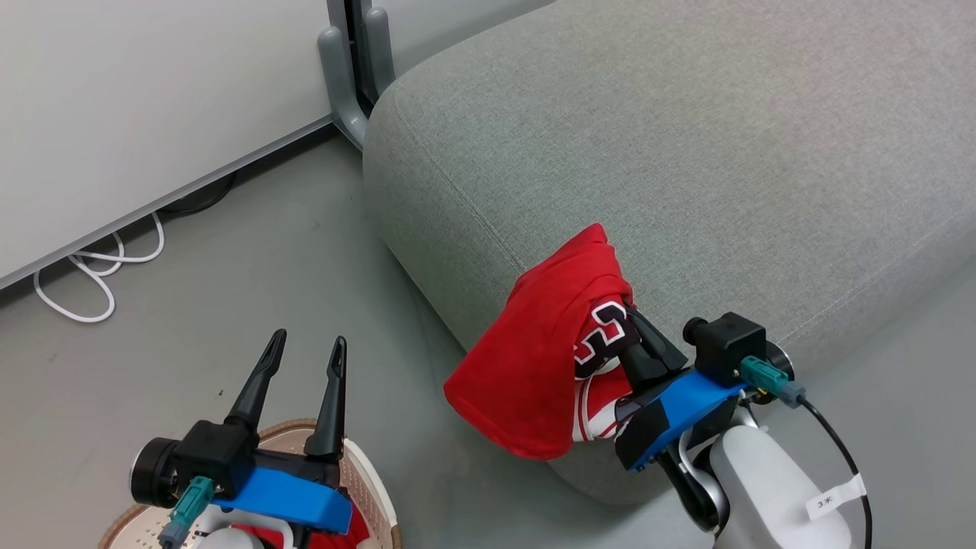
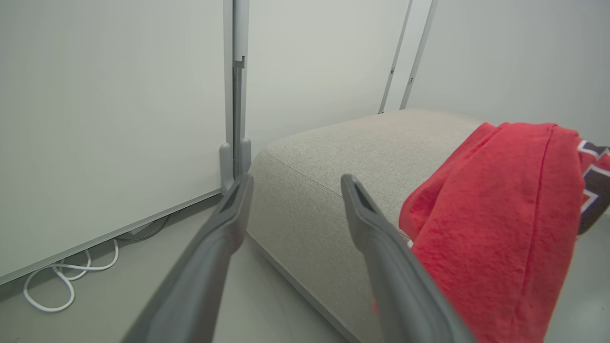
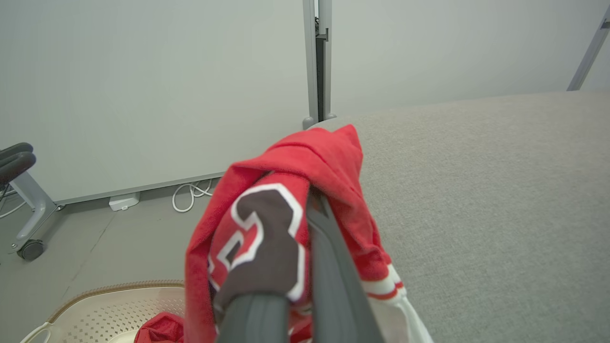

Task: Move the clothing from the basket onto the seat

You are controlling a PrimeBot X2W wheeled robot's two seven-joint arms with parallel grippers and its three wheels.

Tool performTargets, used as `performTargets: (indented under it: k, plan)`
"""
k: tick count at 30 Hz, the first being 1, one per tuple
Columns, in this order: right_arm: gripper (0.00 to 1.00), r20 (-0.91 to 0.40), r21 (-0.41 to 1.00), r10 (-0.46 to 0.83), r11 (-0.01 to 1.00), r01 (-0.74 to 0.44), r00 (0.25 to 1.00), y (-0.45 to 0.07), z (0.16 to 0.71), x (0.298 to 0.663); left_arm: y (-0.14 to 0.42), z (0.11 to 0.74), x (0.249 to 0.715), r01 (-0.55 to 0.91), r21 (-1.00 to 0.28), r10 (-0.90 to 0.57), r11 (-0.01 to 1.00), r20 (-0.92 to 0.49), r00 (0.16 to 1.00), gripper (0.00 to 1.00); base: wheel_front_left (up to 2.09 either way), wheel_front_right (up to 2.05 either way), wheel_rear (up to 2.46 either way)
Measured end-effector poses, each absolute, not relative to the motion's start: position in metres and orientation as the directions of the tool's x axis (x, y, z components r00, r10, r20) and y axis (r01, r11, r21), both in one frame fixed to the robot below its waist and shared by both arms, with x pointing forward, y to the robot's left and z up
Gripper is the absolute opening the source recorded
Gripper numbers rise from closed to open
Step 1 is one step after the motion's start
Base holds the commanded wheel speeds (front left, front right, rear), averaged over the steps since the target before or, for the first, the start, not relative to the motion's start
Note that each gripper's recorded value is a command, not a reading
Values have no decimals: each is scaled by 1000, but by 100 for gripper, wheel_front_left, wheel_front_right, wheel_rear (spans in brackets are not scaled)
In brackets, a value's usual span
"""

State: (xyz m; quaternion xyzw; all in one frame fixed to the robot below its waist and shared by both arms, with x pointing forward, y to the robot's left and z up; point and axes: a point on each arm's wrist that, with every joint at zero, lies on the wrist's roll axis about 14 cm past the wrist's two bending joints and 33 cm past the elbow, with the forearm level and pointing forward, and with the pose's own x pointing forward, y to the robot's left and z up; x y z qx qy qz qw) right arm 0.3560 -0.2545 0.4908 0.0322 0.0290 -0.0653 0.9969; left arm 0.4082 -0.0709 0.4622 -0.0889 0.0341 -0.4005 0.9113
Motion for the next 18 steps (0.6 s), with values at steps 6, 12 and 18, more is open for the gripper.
performTargets:
  k: [6, 12, 18]
  plan:
    - [0, -46, 63, -159, 985, 162, 986, -268, 500, 366, -70, 460, 411, 722, -198, -735, 663, 12, 678, 100, 0, 0, 0]
    - [0, 19, 34, -232, 972, 231, 972, -304, 528, 398, -69, 454, 420, 728, -198, -740, 657, 17, 672, 100, 0, 0, 0]
    - [0, 94, -30, -308, 950, 312, 947, -343, 560, 443, -63, 443, 439, 726, -192, -736, 660, 27, 676, 100, 0, 0, 0]
